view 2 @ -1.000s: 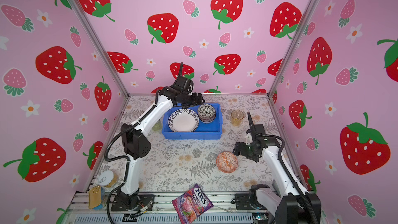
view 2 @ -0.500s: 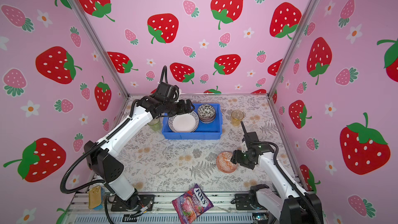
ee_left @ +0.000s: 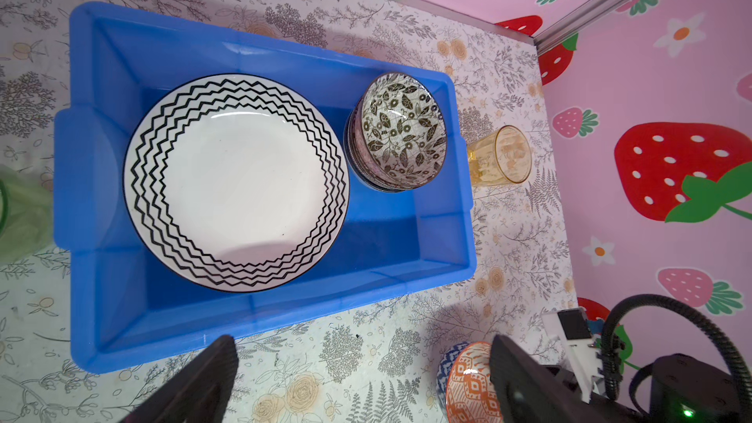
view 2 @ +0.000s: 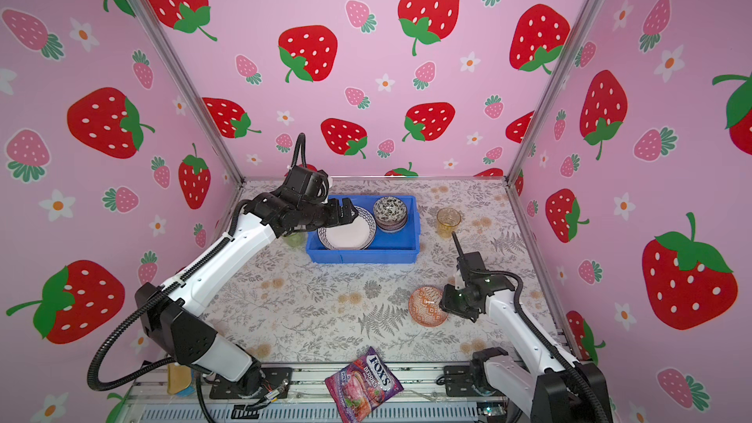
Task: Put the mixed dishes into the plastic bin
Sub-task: 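Open left gripper and raise it while right grasps the orange bowl rim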
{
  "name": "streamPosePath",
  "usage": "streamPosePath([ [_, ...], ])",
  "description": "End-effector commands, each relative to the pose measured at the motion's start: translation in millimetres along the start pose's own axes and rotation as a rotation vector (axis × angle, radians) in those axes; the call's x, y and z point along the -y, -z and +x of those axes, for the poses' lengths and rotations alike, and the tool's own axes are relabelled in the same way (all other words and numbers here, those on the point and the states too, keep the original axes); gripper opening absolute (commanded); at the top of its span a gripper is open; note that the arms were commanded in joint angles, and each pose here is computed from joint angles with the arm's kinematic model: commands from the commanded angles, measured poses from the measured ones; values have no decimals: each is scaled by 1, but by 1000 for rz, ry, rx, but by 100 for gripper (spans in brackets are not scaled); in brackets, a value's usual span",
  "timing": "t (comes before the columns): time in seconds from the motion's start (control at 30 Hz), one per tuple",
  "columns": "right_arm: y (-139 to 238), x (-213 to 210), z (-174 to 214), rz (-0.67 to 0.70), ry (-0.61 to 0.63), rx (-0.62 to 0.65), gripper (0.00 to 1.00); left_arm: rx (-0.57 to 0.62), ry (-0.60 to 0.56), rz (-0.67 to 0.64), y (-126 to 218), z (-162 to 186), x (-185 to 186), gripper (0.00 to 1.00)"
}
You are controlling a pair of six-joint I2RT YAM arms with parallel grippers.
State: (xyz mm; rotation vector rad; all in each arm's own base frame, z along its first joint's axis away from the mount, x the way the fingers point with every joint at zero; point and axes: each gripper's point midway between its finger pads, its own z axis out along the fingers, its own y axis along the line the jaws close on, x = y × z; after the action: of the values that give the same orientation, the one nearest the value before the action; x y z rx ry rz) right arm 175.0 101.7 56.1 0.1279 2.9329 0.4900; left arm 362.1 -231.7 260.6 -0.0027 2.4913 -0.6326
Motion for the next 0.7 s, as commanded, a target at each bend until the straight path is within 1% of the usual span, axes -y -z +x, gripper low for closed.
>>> streamPosePath([
  [0.0,-3,8,3,42,-20,-10,35,16,7,-17,8,4,-5,99],
  [0.27,-4,8,1,52,-34,13,30,3,20,-27,9,19,-15,99],
  [0.37,-6,7,0,60,-37,23,24,-4,9,-35,11,22,-17,99],
  [0.5,-14,4,3,60,-31,10,21,-9,0,-43,12,25,-20,99],
  [0.67,-14,1,3,62,-25,15,16,-20,-6,-54,11,30,-25,99],
])
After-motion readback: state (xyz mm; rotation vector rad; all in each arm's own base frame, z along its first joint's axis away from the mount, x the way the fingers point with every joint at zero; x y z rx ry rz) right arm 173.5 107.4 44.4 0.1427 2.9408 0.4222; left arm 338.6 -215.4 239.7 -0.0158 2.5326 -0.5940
